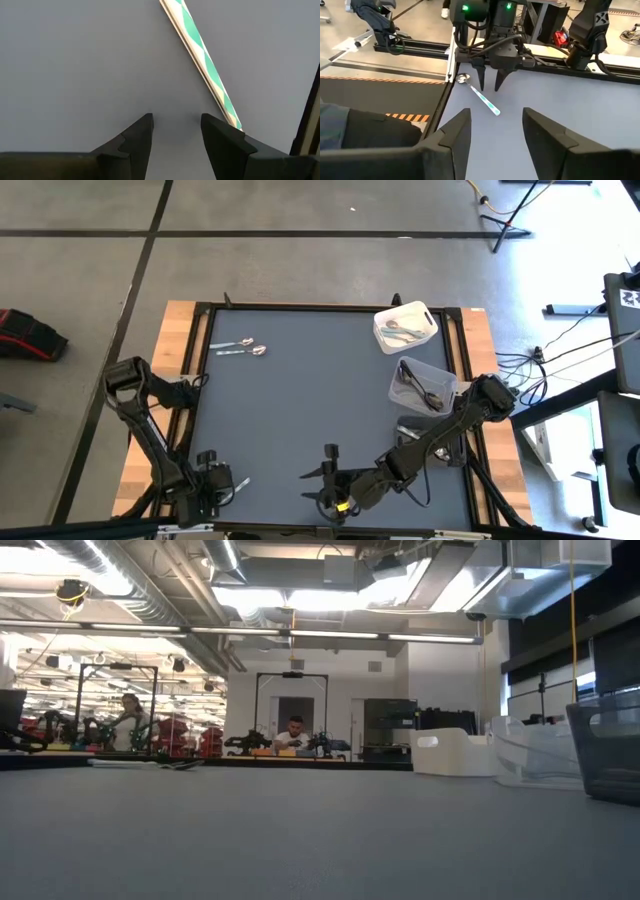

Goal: Sort silverware by color (type)
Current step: Put the bottom white and blue spoon into the black bin

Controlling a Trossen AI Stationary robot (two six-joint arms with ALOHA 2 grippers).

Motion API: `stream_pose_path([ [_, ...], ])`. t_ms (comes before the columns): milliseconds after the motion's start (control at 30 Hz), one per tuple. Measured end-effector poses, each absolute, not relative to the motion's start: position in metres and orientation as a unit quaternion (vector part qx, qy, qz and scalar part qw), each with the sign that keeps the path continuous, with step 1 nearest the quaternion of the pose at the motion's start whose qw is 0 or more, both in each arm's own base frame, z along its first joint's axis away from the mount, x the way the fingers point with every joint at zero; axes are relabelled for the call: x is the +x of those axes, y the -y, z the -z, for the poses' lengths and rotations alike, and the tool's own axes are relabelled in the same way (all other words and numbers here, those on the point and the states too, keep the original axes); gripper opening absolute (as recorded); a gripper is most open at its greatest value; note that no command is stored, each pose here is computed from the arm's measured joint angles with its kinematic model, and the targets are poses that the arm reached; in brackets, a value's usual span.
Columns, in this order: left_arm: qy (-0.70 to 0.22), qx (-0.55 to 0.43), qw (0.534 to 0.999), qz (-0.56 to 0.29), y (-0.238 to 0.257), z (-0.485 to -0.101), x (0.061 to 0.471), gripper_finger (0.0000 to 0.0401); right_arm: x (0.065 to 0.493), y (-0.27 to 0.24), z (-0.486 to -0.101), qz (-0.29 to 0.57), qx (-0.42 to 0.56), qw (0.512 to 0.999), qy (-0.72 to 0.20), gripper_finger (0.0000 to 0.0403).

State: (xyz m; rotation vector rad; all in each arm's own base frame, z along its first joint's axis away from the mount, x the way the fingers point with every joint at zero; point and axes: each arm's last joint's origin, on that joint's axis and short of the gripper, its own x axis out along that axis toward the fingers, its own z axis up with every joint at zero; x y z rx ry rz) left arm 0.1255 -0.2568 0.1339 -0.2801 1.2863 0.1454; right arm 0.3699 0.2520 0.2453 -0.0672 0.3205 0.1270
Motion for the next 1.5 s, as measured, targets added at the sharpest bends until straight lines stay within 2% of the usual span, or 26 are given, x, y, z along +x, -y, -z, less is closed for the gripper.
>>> stream_pose_path([
  [467, -0.535, -0.17, 0.827, -0.01, 0.267, -0.166, 0.128, 0.0165, 0.37, -0.252, -0.245, -0.063, -0.033, 0.985, -0.159, 0.0166],
  [900, -0.574, -0.144, 0.805, -0.051, 0.27, -0.13, 0.128, 0.0165, 0.37, -0.252, -0.245, -0.063, -0.034, 0.985, -0.159, 0.0166],
  [1067, -0.58, -0.112, 0.806, -0.035, 0.27, -0.126, 0.128, 0.0164, 0.37, -0.252, -0.245, -0.063, -0.034, 0.985, -0.159, 0.0166],
  [1267, -0.585, -0.087, 0.805, -0.036, 0.267, -0.125, 0.127, 0.0124, 0.37, -0.252, -0.245, -0.063, -0.034, 0.985, -0.159, 0.0166],
  [1500, -0.587, -0.031, 0.809, -0.004, 0.266, -0.124, 0.126, 0.0043, 0.37, -0.252, -0.245, -0.063, -0.034, 0.985, -0.159, 0.0166],
])
